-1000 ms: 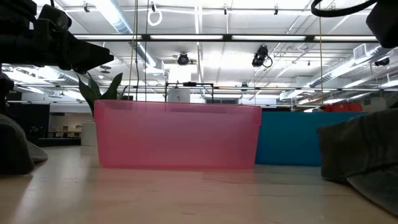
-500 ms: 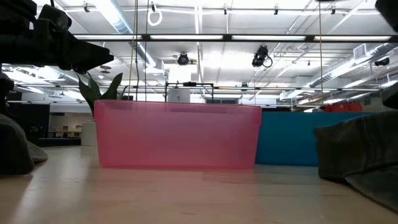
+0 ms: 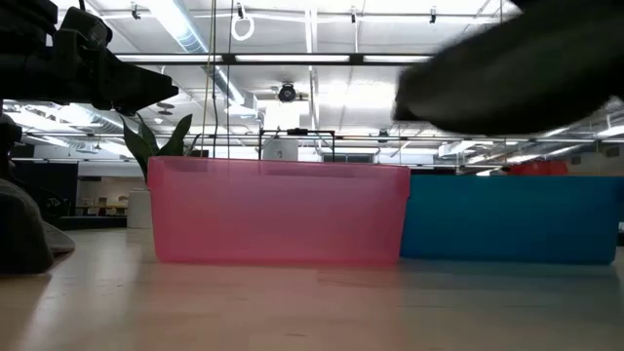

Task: Pick & Place hat
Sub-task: Put the bottom right black cap into the blue bin

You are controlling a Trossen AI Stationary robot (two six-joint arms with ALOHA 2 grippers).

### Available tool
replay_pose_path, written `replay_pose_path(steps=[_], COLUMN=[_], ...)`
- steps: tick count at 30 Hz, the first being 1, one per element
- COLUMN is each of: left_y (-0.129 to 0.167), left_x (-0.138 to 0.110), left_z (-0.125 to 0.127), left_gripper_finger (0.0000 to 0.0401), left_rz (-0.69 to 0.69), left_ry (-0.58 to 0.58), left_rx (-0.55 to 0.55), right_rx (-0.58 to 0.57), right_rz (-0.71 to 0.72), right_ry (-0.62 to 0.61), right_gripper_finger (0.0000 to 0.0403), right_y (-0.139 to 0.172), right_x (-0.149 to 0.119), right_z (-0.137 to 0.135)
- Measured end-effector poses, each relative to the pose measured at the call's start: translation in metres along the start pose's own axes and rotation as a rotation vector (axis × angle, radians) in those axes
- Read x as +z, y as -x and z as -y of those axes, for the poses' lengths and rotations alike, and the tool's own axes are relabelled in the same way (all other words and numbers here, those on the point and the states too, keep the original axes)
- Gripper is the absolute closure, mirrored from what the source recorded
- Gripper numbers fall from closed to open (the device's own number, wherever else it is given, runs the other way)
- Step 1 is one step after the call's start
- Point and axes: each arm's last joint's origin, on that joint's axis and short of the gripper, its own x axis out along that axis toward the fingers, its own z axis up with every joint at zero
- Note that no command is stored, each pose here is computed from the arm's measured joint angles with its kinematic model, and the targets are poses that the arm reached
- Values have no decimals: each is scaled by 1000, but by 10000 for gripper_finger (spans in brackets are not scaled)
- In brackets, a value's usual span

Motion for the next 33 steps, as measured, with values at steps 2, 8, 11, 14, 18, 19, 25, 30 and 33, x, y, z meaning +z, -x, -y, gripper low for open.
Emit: replay_pose_path(steps=[2,8,11,14,18,19,25,30,33], left_y=[0,0,0,0,0,0,0,0,0], left_x=[0,0,0,0,0,0,0,0,0], left_z=[0,0,0,0,0,0,0,0,0], left_gripper_finger=[188,188,188,188,188,188,188,188,188], left_rz=[0,0,0,0,0,0,0,0,0], left_ry=[0,0,0,0,0,0,0,0,0], left_rx=[0,0,0,0,0,0,0,0,0], right_rx=[-82,-428,-503,-489,-505,-513,-431,-301,-249], right_rz=[5,-23,-59,-114,-199,-214,-295,-261,-250], right_ry=[40,166,207,174,87,64,50,95,91], right_gripper_finger=[400,401,401,401,401,401,401,401,401], right_y=[14,32,30,22,10,7,-24,-56,-70], right_x=[5,7,7,5,-3,-5,-19,-27,-34], right_z=[7,33,45,59,77,81,96,100,102])
